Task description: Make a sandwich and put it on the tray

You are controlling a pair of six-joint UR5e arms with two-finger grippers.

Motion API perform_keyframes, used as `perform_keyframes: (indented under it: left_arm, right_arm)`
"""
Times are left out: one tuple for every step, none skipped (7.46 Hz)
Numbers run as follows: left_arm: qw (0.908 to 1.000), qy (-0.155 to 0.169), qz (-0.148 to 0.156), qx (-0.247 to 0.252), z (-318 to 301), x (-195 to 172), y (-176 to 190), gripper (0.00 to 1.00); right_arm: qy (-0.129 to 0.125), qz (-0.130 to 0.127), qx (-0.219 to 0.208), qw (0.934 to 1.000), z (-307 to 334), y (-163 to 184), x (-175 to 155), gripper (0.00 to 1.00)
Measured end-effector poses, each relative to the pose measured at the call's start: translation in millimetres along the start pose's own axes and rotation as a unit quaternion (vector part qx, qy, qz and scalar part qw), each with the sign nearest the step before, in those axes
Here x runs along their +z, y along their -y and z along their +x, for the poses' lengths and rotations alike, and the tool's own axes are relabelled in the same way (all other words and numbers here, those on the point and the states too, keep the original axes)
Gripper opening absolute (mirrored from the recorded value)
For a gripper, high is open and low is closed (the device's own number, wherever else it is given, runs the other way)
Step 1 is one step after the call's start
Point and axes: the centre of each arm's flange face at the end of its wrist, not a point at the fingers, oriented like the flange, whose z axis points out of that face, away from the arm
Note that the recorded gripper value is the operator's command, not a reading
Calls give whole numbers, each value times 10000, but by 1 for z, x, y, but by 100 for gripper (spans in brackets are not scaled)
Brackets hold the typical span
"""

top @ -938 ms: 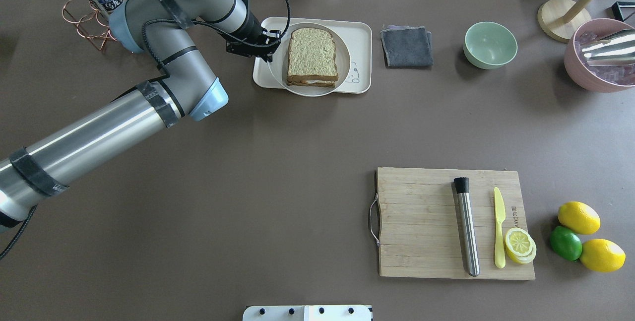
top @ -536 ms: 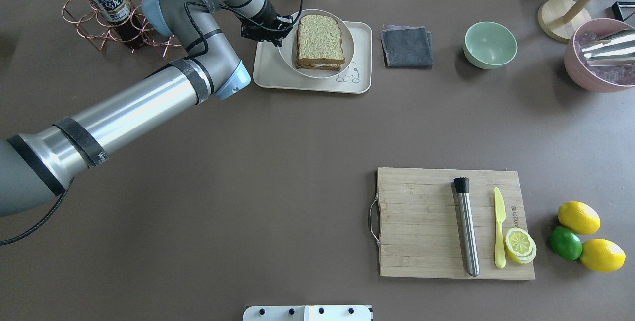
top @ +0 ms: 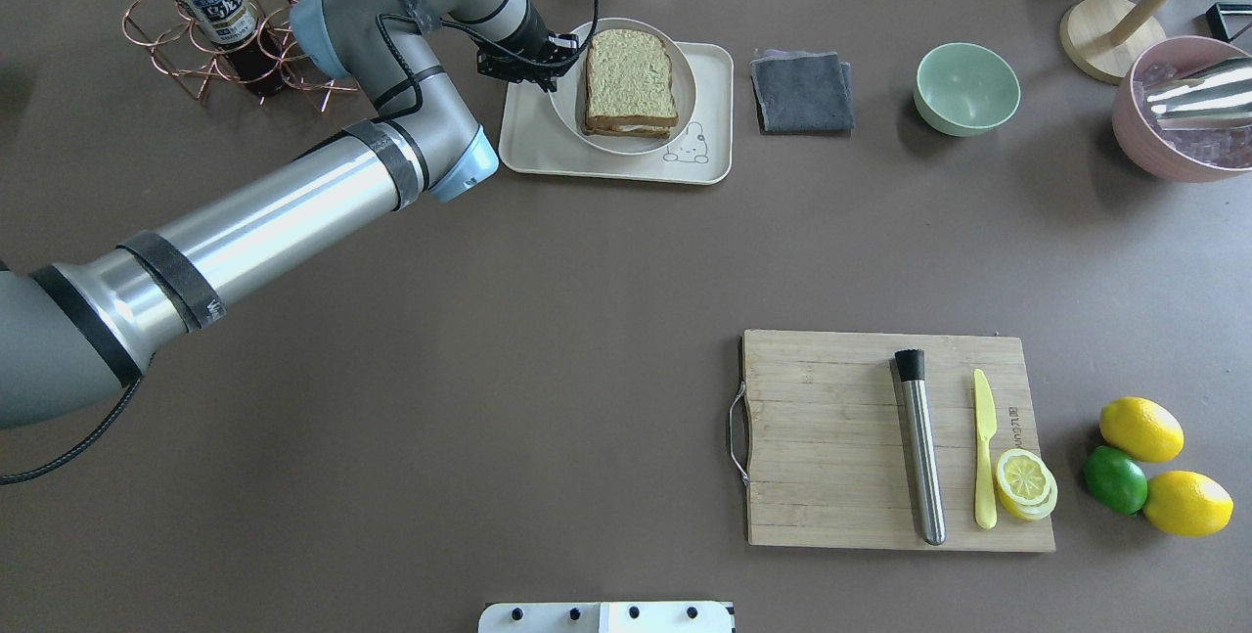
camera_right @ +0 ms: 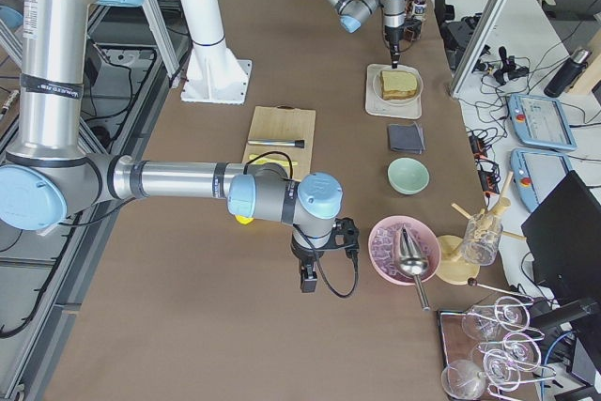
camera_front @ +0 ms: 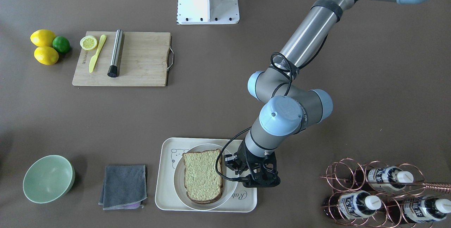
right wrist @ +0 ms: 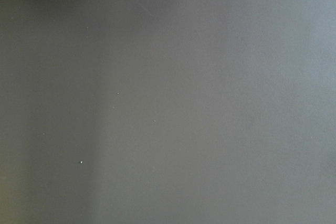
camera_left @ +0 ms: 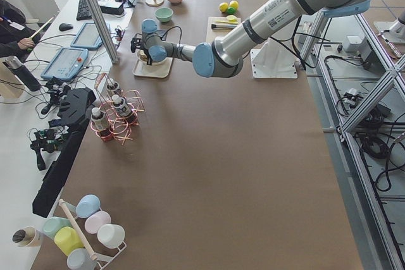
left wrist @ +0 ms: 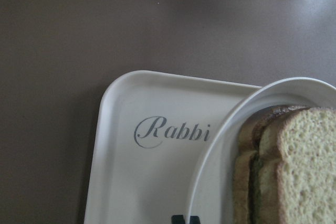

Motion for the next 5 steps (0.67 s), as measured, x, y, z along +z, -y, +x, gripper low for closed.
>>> perform_keyframes:
  left_arm:
    - [10000,-21,35,32,2,1,-2,99]
    - [9999,-52,79,66,3,2,-3,99]
    - [9998,-89,122,91,3,0,-3,99]
    - [9997,-137,171,106,-1,-4,-2,99]
    - [9994,-208,246,117,-23,-14,-6,99]
  right_arm:
    - [3,-11,6,10000,0,-1,1,100]
    - [12,-25,19,10000,2,-2,3,100]
    - [21,-46,37,10000,3,-2,5,100]
    - [27,-61,51,10000,5,-3,7,100]
    - [32,-67,57,10000,5,-3,8,100]
